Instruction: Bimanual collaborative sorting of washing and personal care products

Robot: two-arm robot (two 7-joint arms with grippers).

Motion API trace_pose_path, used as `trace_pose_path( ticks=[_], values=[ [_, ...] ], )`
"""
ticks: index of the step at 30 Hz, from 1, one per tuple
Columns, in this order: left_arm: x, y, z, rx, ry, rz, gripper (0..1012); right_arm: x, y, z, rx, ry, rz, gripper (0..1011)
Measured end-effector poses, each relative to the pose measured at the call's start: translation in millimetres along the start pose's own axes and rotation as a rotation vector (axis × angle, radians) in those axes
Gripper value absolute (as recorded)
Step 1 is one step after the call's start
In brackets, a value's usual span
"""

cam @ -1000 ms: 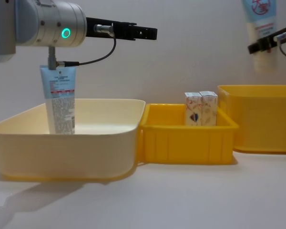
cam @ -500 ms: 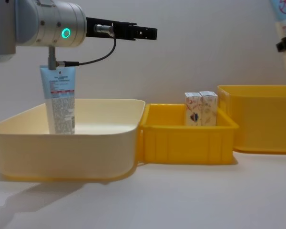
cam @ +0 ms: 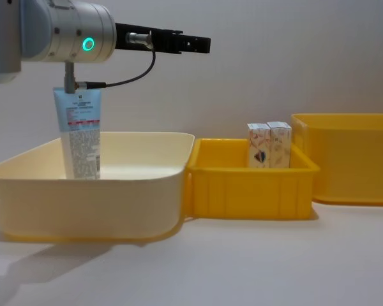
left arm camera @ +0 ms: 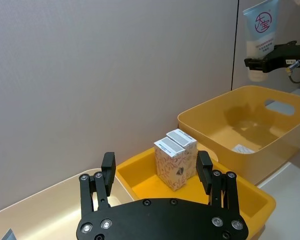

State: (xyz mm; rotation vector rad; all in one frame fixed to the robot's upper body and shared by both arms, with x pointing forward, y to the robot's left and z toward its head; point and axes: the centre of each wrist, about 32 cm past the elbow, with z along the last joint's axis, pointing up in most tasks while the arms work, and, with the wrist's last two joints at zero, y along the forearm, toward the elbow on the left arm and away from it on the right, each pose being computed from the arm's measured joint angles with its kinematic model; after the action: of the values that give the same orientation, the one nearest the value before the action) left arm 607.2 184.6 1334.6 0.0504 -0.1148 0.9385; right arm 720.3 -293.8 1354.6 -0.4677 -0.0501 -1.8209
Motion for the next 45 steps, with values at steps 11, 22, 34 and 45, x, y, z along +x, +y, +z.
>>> trace_pose_path(
  ticks=[11, 22, 34, 45],
  values=[
    [0.0, 0.0, 0.0, 0.0, 0.0, 0.0, 1003, 1.9, 3.8, 0.2, -0.016, 0.01, -0.059, 559],
    [0.0, 0.0, 0.0, 0.0, 0.0, 0.0, 1003, 2.5, 5.2, -0.3, -0.023, 0.013, -0.082, 559],
    [0.0, 0.0, 0.0, 0.0, 0.0, 0.0, 1003, 2.4, 5.6, -0.5, -0.026, 0.014, -0.091, 559],
    [0.0, 0.0, 0.0, 0.0, 0.0, 0.0, 1003, 2.5, 5.8, -0.6, -0.027, 0.015, -0.094, 559]
  ],
)
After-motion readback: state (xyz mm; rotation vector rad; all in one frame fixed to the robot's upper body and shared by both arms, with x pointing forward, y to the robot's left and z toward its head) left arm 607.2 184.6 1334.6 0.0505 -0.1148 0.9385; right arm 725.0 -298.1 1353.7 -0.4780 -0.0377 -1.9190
